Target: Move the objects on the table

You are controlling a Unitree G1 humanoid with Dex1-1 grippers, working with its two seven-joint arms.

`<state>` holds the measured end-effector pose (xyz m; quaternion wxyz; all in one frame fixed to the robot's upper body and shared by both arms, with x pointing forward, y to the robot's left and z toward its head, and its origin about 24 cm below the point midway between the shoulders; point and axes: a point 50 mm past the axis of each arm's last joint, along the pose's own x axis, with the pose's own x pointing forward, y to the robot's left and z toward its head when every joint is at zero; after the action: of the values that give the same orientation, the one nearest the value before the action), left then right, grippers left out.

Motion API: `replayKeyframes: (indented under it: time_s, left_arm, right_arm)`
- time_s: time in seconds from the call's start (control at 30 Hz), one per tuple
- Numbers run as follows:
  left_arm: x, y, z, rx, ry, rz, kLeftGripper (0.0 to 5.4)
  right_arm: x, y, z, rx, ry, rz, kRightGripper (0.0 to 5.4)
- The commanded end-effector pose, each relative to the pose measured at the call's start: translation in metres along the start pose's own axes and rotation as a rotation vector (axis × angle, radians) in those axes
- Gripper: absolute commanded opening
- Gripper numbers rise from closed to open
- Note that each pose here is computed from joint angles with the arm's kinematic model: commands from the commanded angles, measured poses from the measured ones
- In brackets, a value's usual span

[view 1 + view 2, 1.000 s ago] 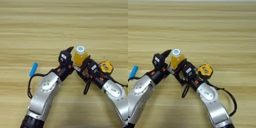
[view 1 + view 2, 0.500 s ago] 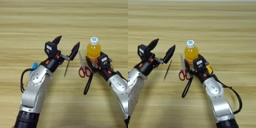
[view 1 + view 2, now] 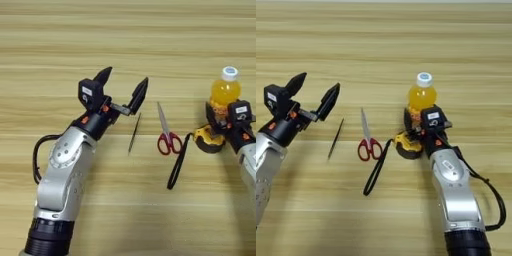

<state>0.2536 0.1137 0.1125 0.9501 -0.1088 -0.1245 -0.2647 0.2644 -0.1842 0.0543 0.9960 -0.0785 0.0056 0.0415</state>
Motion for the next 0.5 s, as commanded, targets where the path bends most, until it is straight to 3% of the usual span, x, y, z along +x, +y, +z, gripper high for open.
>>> replayKeyframes:
  time_s: [0.03, 0.5]
  left_arm:
    - [0.002, 0.003, 0.003, 0.008, -0.013, 0.006, 5.40]
    - [0.003, 0.001, 0.004, 0.011, -0.021, 0.001, 5.40]
  right_arm:
    - [0.008, -0.014, 0.004, 0.005, 0.005, -0.065, 3.46]
    - [0.020, -0.037, -0.011, -0.001, 0.091, -0.127, 3.46]
